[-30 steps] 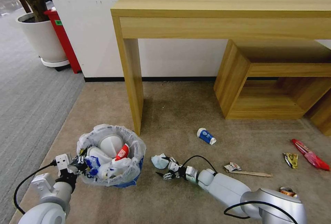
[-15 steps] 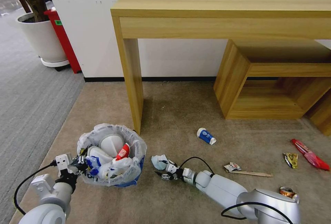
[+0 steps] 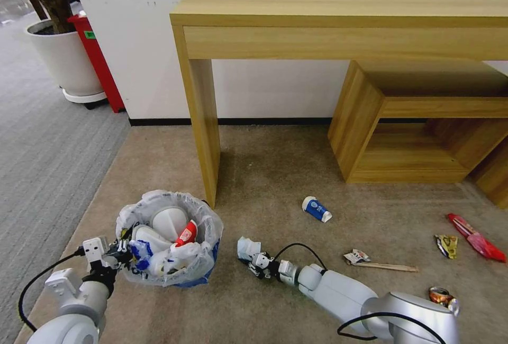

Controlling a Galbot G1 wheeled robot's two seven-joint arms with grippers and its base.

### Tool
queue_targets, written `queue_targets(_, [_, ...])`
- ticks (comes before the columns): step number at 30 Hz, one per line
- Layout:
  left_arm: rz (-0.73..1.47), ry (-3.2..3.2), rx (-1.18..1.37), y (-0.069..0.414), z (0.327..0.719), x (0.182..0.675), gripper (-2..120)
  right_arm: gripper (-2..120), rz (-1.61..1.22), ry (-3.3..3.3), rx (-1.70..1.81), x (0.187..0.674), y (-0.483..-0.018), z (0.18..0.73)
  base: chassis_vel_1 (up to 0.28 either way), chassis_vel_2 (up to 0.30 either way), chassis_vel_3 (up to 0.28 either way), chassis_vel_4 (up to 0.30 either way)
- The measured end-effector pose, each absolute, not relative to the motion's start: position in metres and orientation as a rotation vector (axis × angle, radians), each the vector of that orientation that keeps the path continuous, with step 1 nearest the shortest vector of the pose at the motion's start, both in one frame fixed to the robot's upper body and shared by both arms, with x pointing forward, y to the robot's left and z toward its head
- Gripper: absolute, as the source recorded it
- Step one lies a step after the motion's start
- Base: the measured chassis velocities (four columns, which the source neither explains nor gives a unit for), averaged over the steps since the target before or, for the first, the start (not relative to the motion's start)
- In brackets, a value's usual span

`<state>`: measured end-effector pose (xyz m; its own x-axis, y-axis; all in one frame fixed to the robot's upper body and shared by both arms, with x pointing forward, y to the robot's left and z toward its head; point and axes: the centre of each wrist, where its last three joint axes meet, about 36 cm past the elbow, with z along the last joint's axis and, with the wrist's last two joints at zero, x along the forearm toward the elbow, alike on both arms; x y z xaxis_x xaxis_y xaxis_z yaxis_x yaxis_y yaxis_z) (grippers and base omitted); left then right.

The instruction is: Pick up the trash bin and place the garbage on the floor into it.

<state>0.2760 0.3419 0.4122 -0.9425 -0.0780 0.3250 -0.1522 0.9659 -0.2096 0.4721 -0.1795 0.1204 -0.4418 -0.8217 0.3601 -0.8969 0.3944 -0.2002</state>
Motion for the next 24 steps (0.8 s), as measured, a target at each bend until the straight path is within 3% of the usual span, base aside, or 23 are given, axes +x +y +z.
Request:
queue_targets(7, [0.321, -2.786, 0.180, 0.346, 0.407, 0.278, 3, 0, 0.376, -2.583, 1.500, 0.467, -0.182, 0.146, 0.000, 0.000, 0.000, 0.000])
queue_targets(16, [0.302, -2.771, 0.190, 0.345, 0.399, 0.279, 3, 0, 0.282, -2.851, 1.479, 0.484, -0.243, 0.222, 0.000, 0.000, 0.000, 0.000])
queue_targets(24, [0.300, -2.771, 0.182, 0.341, 0.403, 0.279, 3, 0, 0.030, -3.018, 1.782, 0.495, -0.200, 0.342, 0.000, 0.000, 0.000, 0.000])
